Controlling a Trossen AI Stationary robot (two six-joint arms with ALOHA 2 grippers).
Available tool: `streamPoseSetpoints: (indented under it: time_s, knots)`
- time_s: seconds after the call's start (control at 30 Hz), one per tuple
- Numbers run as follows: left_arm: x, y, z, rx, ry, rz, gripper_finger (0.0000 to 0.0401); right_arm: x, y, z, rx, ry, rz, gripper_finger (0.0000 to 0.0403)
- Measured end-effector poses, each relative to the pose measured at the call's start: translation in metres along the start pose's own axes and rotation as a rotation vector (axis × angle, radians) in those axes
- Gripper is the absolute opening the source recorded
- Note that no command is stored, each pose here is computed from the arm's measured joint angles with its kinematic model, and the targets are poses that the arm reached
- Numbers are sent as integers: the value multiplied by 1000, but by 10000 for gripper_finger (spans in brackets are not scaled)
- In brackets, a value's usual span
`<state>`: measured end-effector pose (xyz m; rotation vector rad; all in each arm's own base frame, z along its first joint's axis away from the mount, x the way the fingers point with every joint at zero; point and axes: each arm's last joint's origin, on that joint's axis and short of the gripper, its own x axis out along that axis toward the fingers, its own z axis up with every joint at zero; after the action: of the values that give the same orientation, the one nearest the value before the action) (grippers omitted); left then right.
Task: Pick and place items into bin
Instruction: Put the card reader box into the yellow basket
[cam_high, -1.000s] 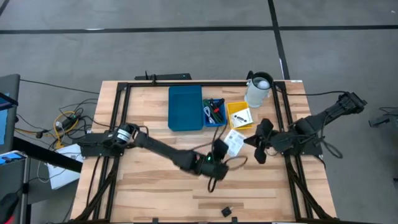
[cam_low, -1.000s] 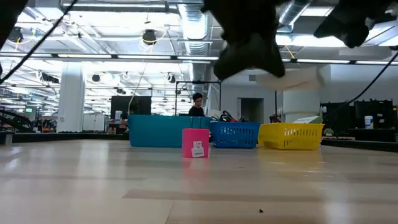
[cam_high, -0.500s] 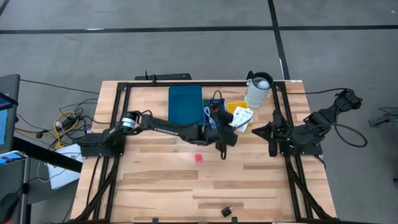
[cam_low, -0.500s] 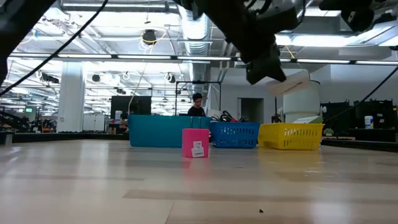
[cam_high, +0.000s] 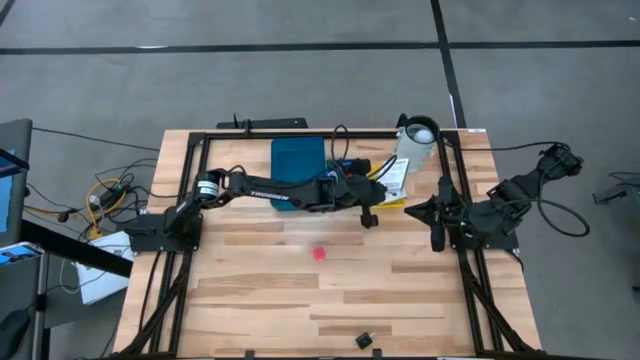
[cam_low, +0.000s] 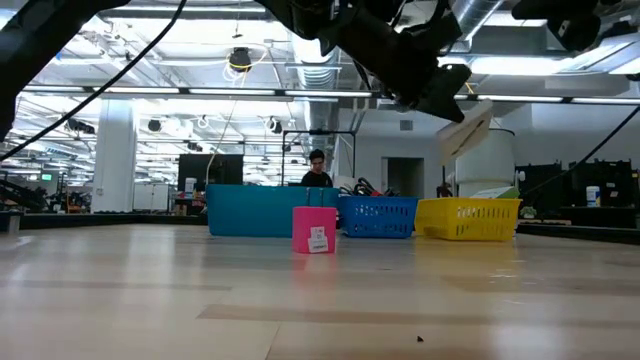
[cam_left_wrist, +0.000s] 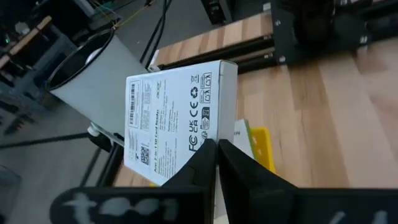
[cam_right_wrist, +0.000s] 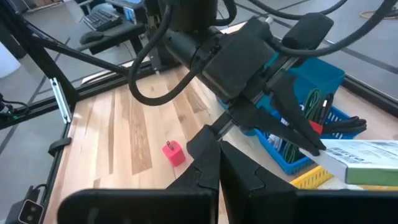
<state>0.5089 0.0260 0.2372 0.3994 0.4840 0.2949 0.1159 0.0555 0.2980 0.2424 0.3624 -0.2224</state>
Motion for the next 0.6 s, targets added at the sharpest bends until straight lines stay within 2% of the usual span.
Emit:
streamPoseSetpoints:
  time_s: [0.6]
  knots:
    - [-2,-3,2,-371,-1,28,0,0,0,0,-14,-1,0,0]
